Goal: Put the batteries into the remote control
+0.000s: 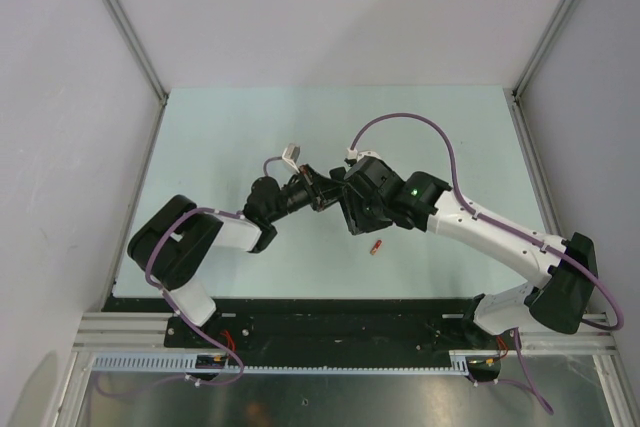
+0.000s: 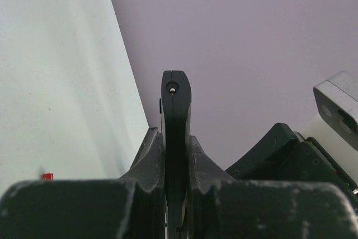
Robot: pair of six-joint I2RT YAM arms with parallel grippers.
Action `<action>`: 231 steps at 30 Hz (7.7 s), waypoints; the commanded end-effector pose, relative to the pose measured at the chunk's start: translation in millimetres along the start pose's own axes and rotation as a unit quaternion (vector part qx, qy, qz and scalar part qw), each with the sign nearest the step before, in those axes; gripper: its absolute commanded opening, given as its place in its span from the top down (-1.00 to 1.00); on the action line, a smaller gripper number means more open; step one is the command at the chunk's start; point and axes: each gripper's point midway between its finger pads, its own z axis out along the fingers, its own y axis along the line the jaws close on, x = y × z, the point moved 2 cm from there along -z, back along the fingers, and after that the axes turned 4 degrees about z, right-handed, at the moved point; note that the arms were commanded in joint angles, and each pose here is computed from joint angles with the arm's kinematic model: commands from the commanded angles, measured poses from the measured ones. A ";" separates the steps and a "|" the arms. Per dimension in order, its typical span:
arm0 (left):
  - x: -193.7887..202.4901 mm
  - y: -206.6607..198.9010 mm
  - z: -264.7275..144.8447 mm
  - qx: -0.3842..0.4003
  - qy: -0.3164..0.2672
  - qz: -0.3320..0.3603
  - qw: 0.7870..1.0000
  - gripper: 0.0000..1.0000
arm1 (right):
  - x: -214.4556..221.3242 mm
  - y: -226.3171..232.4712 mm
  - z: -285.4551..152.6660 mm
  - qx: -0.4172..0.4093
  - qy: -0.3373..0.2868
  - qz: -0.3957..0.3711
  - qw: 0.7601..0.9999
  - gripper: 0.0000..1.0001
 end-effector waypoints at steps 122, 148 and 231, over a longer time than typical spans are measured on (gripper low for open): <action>9.9 -78.9 -7.6 0.078 0.048 -0.001 0.996 1.00 | -13.1 11.6 -17.8 -0.443 -0.042 0.149 0.883 0.14; 44.0 -97.4 -13.3 0.101 0.095 -0.004 0.990 1.00 | -23.9 10.3 -16.4 -0.454 -0.054 0.164 0.874 0.75; -64.2 14.9 -46.4 -0.335 0.023 0.253 0.907 1.00 | -36.2 -97.7 -53.5 -0.116 -0.192 0.162 0.961 -0.42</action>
